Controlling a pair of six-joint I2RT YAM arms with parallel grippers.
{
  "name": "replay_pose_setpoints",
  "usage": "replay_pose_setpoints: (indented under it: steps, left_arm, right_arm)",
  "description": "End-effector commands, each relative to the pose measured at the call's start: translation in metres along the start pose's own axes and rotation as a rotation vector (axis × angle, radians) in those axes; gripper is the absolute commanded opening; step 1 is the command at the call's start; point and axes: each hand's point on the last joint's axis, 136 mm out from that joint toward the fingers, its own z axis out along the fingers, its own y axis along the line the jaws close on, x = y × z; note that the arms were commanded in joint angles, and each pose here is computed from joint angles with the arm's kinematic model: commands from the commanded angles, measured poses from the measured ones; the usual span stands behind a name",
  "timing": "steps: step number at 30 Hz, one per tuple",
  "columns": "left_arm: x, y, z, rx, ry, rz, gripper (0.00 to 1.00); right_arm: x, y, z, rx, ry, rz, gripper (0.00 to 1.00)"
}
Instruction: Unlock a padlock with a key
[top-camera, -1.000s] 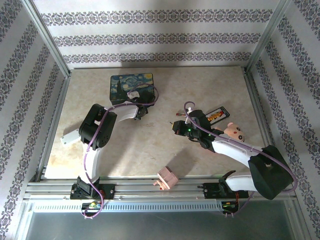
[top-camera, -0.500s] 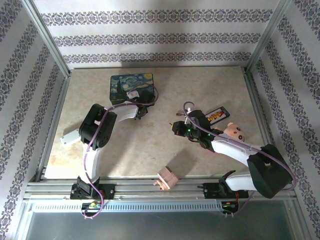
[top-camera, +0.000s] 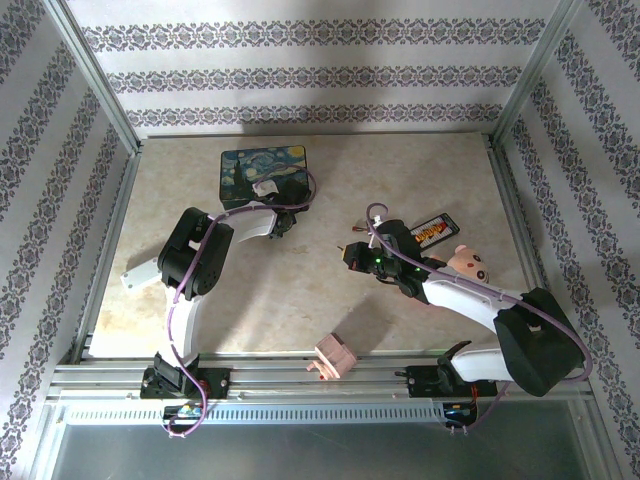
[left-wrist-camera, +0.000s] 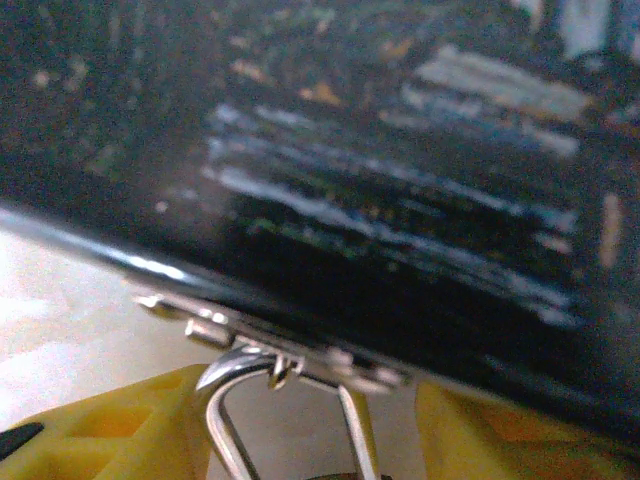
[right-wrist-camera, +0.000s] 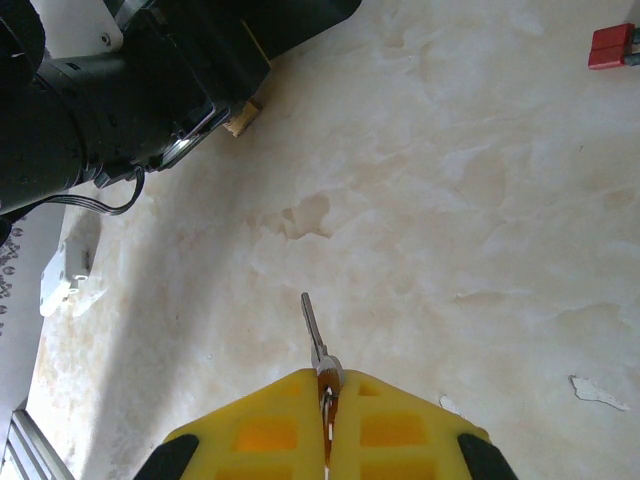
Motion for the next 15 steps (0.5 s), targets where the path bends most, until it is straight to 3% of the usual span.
replay_pose_setpoints:
  steps: [1, 15]
  left_arm:
    - [-0.01, 0.008, -0.003, -0.026, -0.026, -0.051, 0.53]
    - [0.002, 0.012, -0.006, -0.015, -0.006, -0.052, 0.47]
  right_arm:
    - [-0.012, 0.009, -0.001, -0.031, -0.029, 0.007, 0.0]
    - [-0.012, 0.009, -0.001, -0.034, -0.03, 0.011, 0.0]
